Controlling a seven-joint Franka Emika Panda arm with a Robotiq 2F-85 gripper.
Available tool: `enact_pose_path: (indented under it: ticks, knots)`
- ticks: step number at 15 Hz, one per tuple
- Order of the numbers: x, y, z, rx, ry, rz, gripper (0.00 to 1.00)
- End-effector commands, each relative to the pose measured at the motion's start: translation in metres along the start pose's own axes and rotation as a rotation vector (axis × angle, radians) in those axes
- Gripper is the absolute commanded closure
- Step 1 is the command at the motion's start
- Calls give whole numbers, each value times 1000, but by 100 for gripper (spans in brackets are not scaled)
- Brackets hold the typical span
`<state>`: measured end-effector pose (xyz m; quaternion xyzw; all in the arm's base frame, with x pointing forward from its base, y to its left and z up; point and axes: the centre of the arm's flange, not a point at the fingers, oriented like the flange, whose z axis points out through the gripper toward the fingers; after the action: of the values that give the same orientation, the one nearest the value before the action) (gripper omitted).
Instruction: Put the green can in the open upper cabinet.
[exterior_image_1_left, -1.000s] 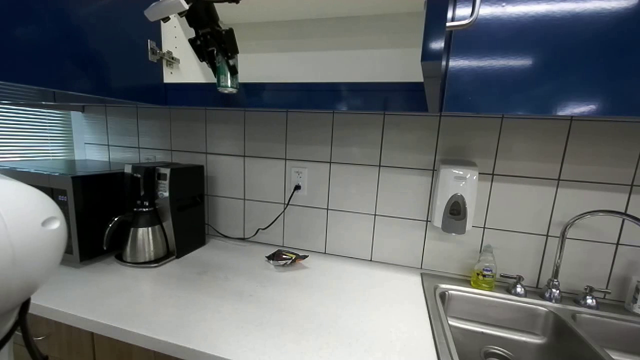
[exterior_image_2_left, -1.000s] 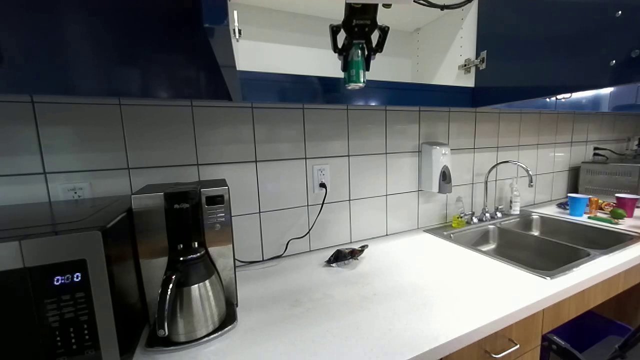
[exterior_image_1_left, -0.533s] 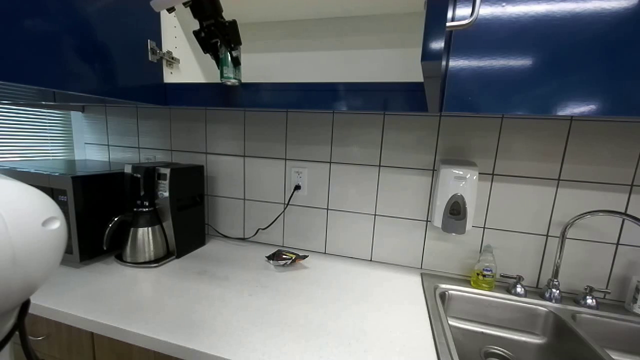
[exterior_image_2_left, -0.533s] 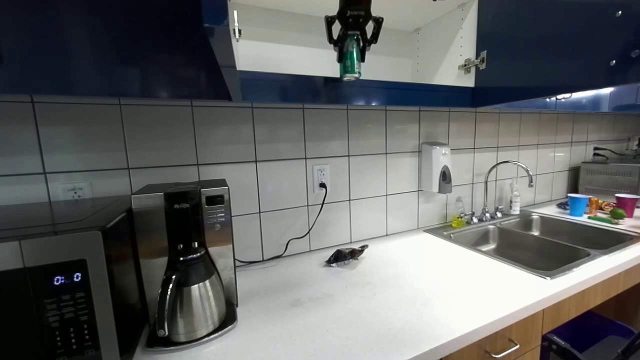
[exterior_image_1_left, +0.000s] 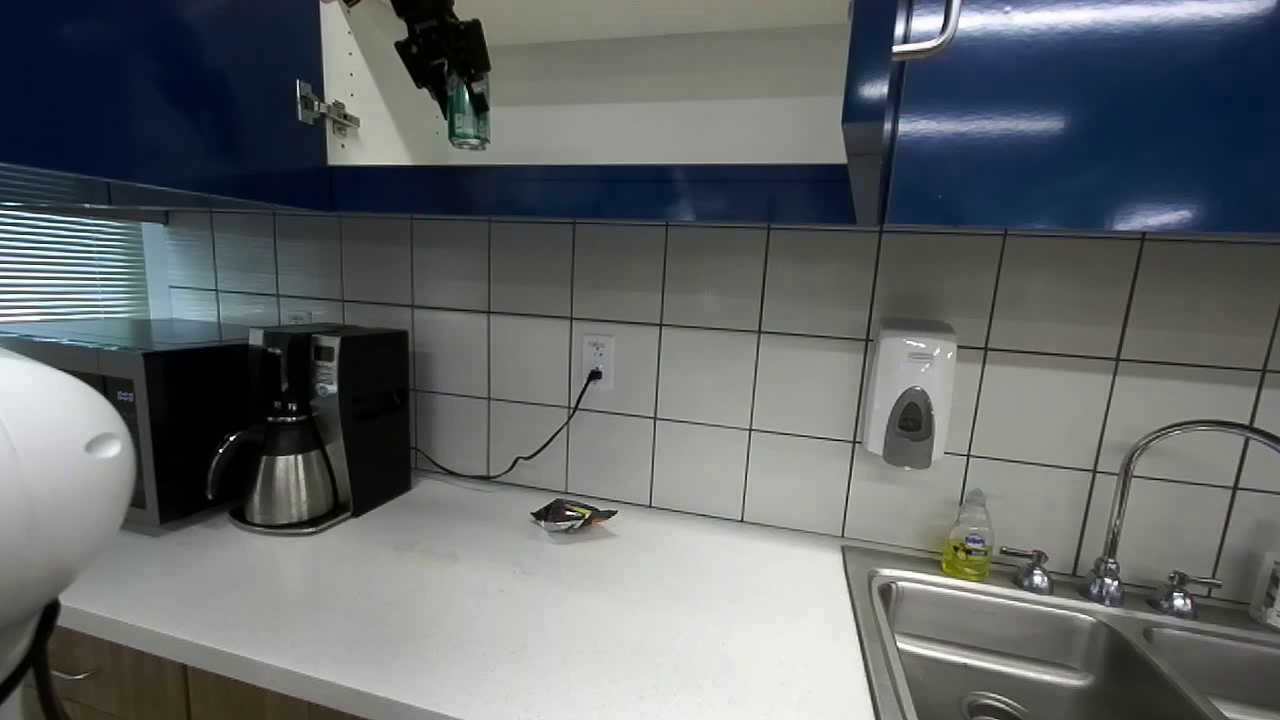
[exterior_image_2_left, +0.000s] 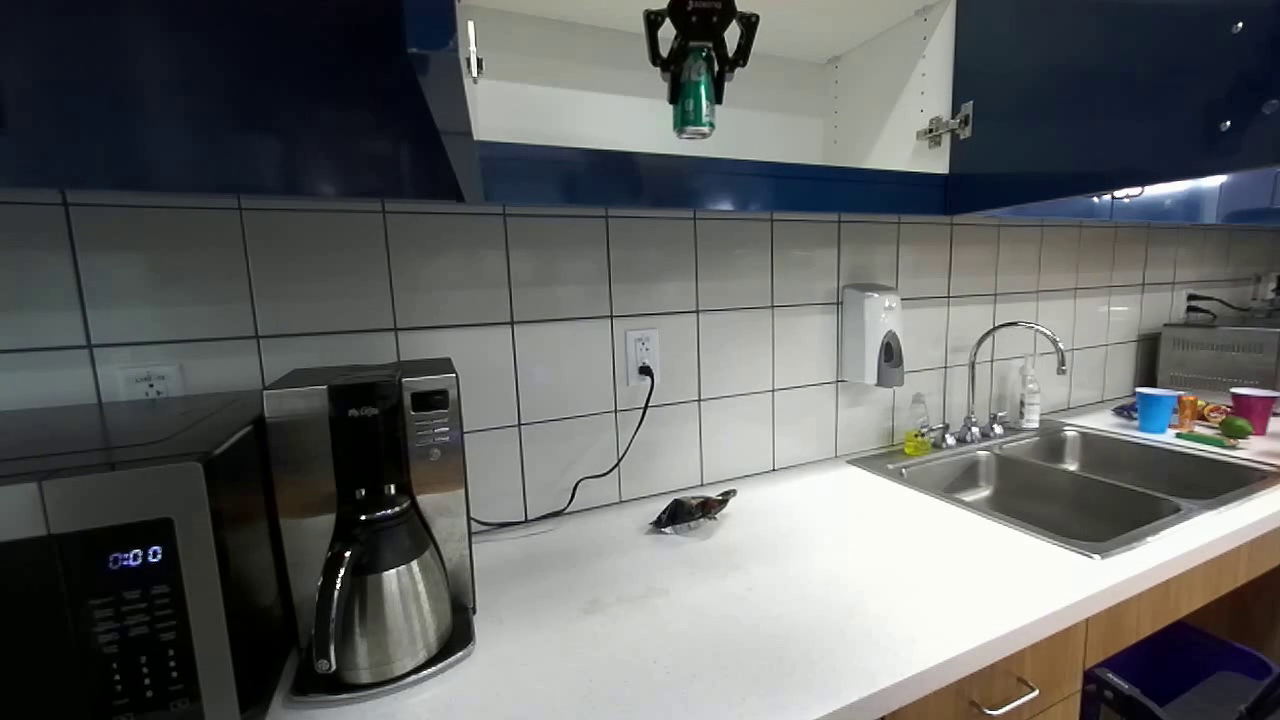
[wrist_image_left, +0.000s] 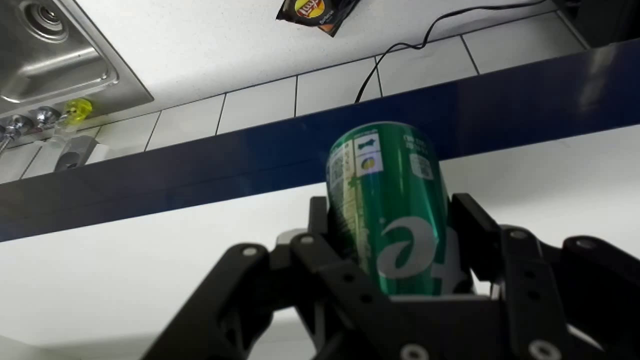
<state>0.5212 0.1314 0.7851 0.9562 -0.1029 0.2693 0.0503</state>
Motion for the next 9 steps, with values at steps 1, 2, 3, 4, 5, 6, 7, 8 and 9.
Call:
enact_pose_path:
  ticks: [1,2,3,4,5,6,7,8,9]
  knots:
    - [29,-8,-8,-16,7,10,62]
    - [33,-8,-6,-19,9,14,62]
    - [36,-9,-4,-20,8,14,62]
    - [40,-9,-2,-20,12,16,62]
    - [43,-10,1,-20,13,18,62]
    - [47,-10,4,-20,13,20,62]
    - [50,-10,7,-20,13,23,62]
    - [53,-11,9,-18,10,26,62]
    - [56,-11,12,-14,5,27,62]
